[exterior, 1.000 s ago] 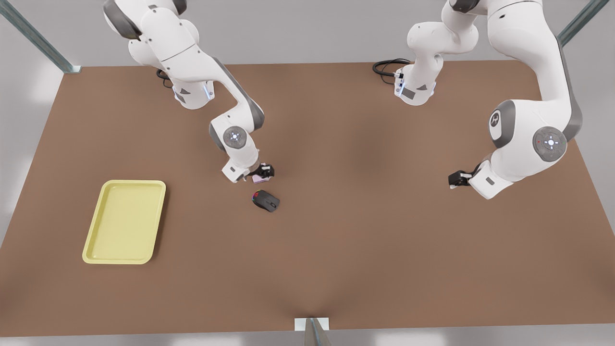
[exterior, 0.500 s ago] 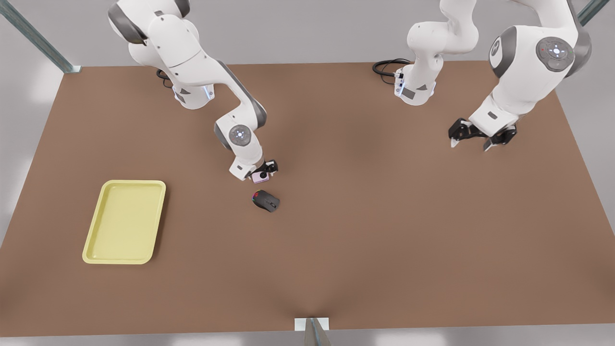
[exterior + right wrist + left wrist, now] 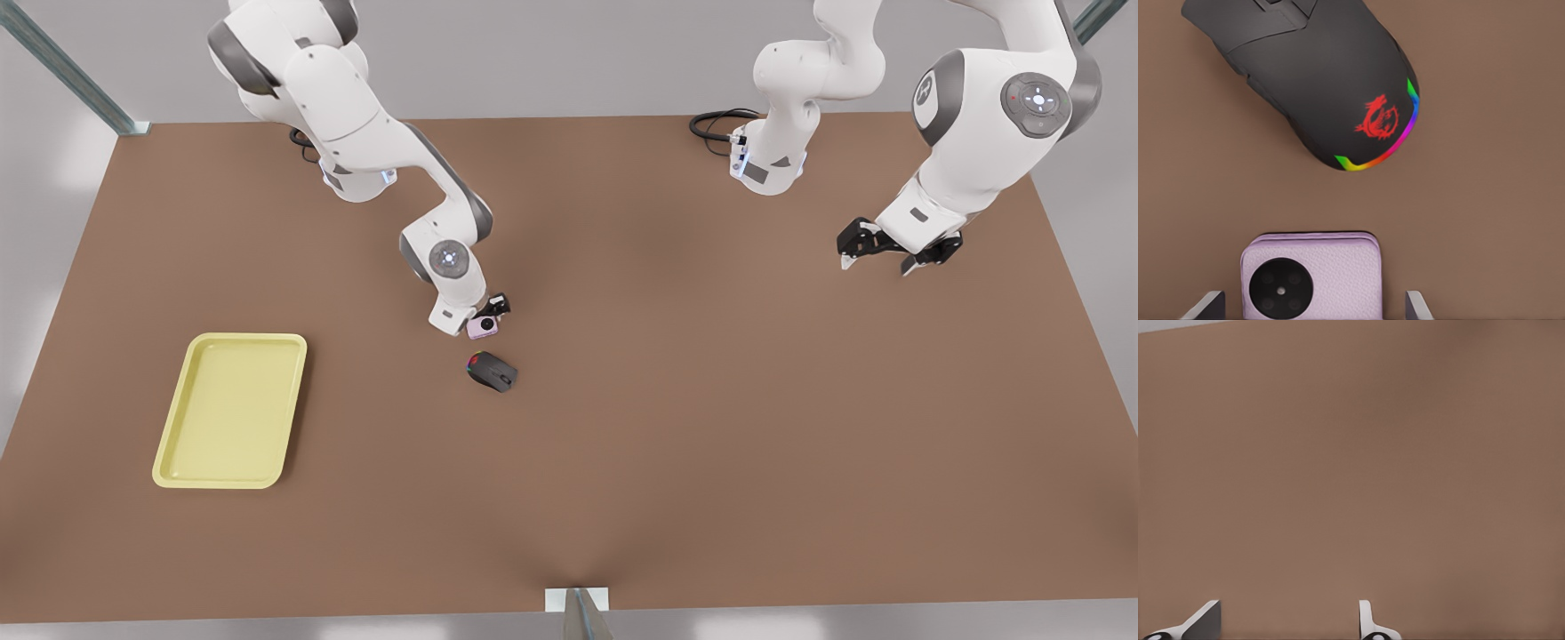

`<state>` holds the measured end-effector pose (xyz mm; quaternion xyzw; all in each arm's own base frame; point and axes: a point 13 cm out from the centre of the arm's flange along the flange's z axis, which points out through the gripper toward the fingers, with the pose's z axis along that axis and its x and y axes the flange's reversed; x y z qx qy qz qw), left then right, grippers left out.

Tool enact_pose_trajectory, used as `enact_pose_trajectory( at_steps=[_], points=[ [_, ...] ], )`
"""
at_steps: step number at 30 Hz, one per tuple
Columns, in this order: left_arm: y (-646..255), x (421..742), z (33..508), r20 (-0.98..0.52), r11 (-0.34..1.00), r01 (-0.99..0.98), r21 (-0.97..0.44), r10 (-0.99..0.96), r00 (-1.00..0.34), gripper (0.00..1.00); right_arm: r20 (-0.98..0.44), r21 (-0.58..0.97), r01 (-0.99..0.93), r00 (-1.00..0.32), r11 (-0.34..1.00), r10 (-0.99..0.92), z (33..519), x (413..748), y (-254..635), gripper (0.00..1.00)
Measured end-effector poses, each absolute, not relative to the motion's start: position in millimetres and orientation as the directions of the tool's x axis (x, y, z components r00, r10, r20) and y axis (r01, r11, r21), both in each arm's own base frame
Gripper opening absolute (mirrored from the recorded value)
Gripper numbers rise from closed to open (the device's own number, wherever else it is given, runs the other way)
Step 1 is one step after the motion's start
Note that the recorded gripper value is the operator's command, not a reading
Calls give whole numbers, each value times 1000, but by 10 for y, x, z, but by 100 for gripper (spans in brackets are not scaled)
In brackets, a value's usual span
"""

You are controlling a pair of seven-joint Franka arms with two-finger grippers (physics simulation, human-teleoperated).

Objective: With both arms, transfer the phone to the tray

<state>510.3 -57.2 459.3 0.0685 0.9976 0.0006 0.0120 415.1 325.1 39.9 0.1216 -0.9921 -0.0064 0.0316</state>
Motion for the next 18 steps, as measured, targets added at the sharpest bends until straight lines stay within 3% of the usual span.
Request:
enact_pose_trajectory(
  at_steps=[3, 5, 11, 13, 14, 18],
  points=[
    [-579, 5094, 4580, -19, 991, 137, 3, 137, -990, 100, 68, 18, -251, -965, 968, -251, 342, 4144, 3221, 98],
    [-583, 5085, 4582, -17, 990, 138, 3, 138, -990, 100, 68, 18, -259, -963, 966, -259, 327, 4145, 3223, 89],
    [-609, 5058, 4607, -15, 990, 143, 4, 143, -990, 100, 61, 21, -275, -959, 961, -276, 299, 4155, 3228, 89],
    [-607, 5055, 4602, -13, 990, 142, 4, 142, -990, 100, 56, 24, -278, -959, 960, -279, 309, 4171, 3234, 72],
    [-607, 5054, 4598, -11, 990, 142, 4, 142, -990, 100, 52, 26, -280, -958, 960, -281, 321, 4183, 3241, 68],
    [-607, 5052, 4592, -9, 990, 141, 4, 141, -990, 100, 21, 37, -289, -957, 956, -290, 453, 4291, 3289, 67]
  ],
)
